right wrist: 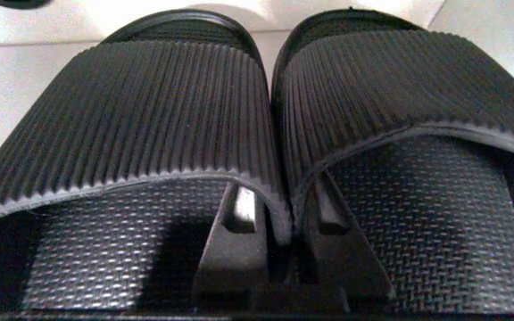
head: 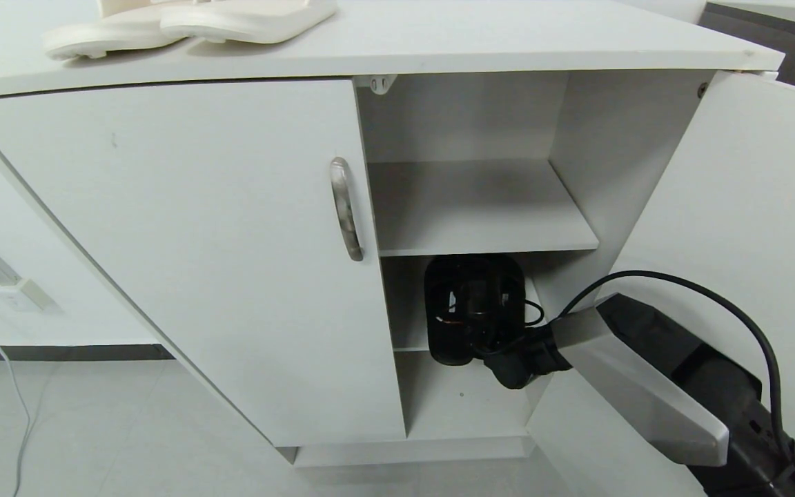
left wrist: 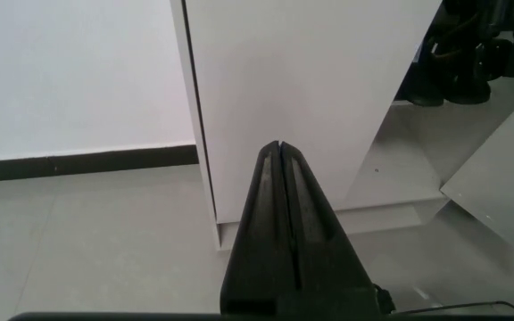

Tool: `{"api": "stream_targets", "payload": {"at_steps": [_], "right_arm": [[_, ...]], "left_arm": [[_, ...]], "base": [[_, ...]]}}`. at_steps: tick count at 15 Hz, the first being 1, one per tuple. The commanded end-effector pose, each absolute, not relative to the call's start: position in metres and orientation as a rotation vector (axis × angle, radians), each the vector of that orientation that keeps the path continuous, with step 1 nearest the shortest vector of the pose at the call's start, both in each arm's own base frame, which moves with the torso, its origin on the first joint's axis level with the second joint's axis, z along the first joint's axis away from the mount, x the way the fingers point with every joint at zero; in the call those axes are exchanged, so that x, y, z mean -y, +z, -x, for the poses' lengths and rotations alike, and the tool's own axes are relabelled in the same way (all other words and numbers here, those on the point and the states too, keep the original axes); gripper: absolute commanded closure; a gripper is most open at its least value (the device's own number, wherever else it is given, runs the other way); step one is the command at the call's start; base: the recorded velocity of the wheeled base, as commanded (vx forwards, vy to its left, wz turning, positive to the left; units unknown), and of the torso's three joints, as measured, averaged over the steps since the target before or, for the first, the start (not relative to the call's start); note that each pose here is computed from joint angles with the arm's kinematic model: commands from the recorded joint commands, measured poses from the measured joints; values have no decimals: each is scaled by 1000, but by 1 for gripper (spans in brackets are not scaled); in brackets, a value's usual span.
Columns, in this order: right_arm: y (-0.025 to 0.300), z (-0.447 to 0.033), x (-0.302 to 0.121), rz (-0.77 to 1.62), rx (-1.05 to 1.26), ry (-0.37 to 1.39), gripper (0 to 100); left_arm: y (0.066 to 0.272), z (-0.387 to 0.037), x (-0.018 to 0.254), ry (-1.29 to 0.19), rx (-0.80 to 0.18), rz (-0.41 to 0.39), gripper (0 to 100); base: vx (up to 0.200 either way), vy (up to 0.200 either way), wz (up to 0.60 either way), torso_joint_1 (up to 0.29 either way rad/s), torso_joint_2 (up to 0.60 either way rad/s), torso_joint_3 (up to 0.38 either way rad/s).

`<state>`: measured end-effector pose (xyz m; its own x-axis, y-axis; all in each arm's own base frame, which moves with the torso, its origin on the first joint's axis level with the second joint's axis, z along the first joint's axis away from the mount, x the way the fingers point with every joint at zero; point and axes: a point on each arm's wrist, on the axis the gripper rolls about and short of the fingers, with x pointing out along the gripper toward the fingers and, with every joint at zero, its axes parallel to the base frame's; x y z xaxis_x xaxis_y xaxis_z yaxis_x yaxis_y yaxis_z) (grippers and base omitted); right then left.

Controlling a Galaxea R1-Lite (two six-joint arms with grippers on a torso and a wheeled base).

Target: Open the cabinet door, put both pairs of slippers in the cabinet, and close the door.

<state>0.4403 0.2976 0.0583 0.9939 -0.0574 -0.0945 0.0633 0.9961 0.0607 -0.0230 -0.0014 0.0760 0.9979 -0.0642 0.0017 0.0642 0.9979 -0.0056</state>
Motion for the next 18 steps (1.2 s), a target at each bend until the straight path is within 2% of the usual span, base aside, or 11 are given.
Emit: {"api": "stream_targets", "payload": {"at_steps": [1,6,7,10,13,18], "right_arm": [[53,-450,-296,-68,-85,-70,100],[51,-454,-294,-57,-91,-59,100],[50,-454,-294,-55,-96,-60,0],[48,-448,-294,-37,-116,-63,0],[64,-425,-293,-26,-136,-44,0],[84,-359,-285,-23,-131,13,0]], "left_arm": [[76,23,1,-64,0,5,100],[76,23,1,-64,0,5,100],[76,23,1,-66,0,5,100],[76,23,1,-64,1,5,100],[76,23,1,-64,0,5,100],[76,23,1,-64,0,5,100]], "base": [[0,0,0,0,0,0],[0,0,0,0,0,0],[0,0,0,0,0,0],[0,0,0,0,0,0],[0,0,0,0,0,0],[0,0,0,0,0,0]]}}
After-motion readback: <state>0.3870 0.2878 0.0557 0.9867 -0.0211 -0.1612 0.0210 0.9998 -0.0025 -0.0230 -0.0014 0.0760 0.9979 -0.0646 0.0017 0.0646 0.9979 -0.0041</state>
